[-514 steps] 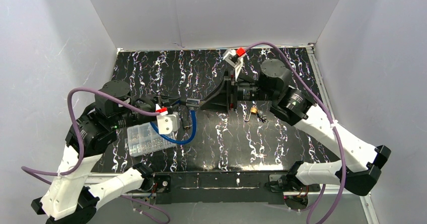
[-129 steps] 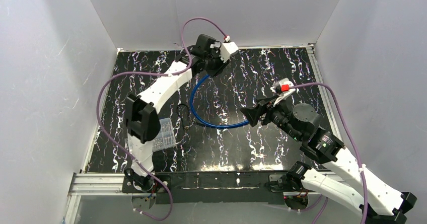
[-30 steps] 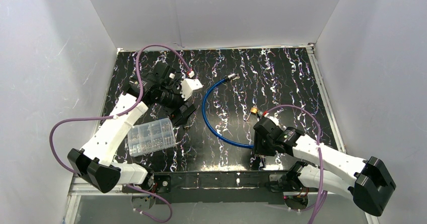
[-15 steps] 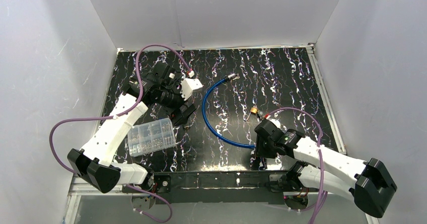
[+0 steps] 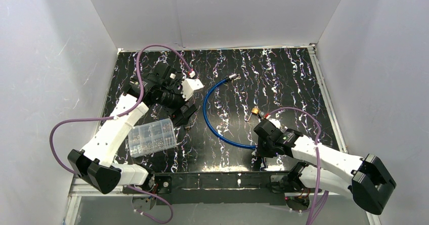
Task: Unlock with the key
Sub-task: Pick up the key from the center of the board.
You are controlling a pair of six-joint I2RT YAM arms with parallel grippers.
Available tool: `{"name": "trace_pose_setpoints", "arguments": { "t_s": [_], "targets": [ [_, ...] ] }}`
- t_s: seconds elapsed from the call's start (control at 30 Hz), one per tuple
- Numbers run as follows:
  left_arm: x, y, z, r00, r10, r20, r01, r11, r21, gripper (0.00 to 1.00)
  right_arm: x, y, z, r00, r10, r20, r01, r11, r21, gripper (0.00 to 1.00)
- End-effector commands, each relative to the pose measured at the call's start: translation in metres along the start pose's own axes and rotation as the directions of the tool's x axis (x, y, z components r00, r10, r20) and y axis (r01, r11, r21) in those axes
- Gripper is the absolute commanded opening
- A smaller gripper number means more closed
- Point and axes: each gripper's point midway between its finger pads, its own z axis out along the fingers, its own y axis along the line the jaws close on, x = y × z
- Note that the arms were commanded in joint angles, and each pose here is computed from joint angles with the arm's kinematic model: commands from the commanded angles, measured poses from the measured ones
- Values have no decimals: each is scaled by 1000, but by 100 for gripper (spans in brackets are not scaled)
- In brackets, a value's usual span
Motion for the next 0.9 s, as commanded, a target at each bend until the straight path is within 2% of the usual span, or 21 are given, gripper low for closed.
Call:
{"name": "trace_pose_setpoints", "arguments": {
  "t_s": [0.0,0.2,0.37,0.47,0.67,0.87],
  "targets": [
    [-3,-4,-10,1000,11,26,-11,1000,-4,95,-9,4,1,999,12,39,-12,1000,1,23],
    [-2,-4,-10,1000,13,25,-13,1000,-4,95,-8,3,3,999,10,34,-11,1000,8,2],
    [-3,-5,-10,1000,20,23,-20,1000,7,95,-10,5,-1,999,3,44,-3,1000,-3,1],
    [-8,-9,-10,998,34,46,-36,999,33,95,-17,15,-9,997,-18,72,23,998,-59,1],
    [-32,-34,-14,976,65,206,-97,984,152,96,-40,47,-46,983,-70,172,108,969,-224,1],
    [-64,-76,-18,891,13,454,-180,927,328,97,-61,86,-93,961,-83,265,186,900,-394,1]
  ]
}}
